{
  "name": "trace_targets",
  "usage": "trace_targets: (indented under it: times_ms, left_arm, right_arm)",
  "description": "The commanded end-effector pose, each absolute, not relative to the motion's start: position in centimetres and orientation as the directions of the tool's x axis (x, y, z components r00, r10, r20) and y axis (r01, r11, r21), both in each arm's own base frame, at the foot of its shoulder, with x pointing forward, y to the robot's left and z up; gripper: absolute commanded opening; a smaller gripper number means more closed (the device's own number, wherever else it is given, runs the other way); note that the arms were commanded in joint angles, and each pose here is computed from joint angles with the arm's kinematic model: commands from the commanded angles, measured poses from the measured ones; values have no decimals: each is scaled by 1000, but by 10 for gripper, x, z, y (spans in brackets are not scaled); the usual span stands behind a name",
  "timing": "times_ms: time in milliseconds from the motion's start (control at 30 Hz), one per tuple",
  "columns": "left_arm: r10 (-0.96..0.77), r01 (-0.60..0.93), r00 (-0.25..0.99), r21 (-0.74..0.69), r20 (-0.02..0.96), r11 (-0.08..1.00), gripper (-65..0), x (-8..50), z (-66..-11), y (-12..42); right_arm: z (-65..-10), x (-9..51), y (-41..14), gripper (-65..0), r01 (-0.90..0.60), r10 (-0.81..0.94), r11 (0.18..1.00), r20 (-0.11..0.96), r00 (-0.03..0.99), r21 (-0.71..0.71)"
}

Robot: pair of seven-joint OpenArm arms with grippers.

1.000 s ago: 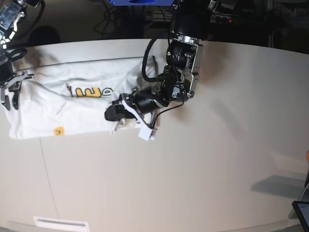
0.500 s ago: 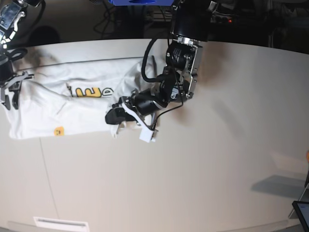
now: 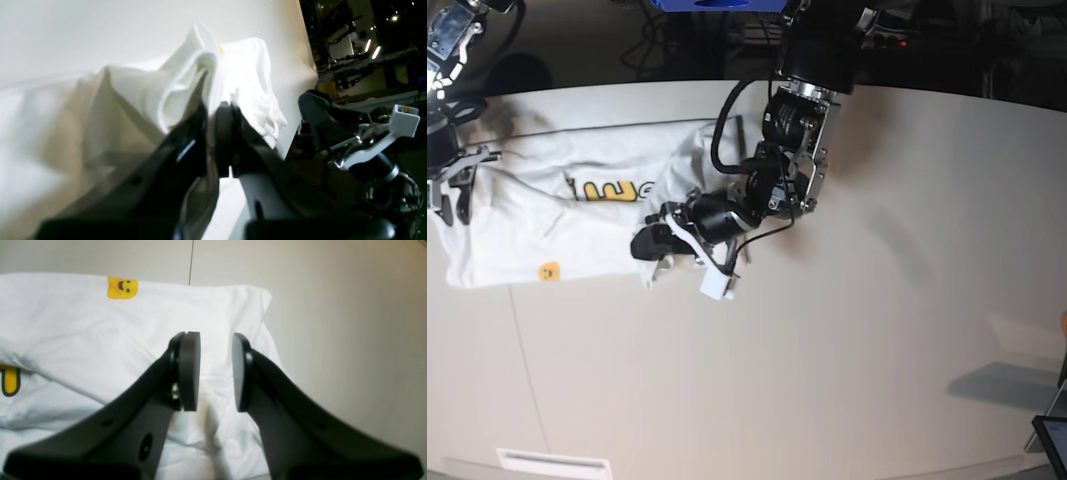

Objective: Fold the T-shirt properly

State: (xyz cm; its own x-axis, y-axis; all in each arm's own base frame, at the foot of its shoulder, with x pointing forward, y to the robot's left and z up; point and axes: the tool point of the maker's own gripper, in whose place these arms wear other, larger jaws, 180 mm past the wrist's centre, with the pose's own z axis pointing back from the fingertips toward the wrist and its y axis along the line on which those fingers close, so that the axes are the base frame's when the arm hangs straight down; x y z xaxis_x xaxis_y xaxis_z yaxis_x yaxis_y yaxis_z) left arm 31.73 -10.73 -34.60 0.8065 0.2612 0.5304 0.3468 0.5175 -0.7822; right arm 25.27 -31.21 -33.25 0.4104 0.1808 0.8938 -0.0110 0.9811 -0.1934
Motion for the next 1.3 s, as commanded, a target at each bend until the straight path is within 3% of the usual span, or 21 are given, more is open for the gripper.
trace_targets:
  times_ms: [0, 567, 733, 833, 933, 1167, 1267]
  left_arm:
    - [287, 366, 790, -792, 542, 488, -650, 324, -332, -113]
    - [315, 382, 765, -789, 563, 482, -637, 333, -324, -113]
    - [268, 430, 765, -774, 585, 465, -447, 328, -317, -130]
    - [217, 478, 764, -759, 607, 441, -385, 321, -310, -147]
    - [219, 499, 772, -783, 596, 371, -380, 319, -292, -162]
    - [295, 417, 834, -882, 467, 219, -383, 352, -269, -170]
    - [323, 497, 798, -859, 509, 126, -386, 361, -230, -171]
  right_arm:
    - [-318, 258, -316, -490, -4, 195, 978, 911, 363, -208]
    - [-318, 258, -316, -490, -4, 195, 978, 911, 363, -208]
    - [-318, 258, -316, -490, -4, 194, 978, 911, 364, -207]
    - [-318, 258, -316, -490, -4, 194, 978, 911, 364, -207]
    - [-318, 258, -316, -490, -4, 194, 978, 911, 364, -207]
    - [-319, 257, -316, -490, -5, 194, 978, 910, 366, -207]
    - [-319, 257, -316, -490, -5, 194, 978, 910, 366, -207]
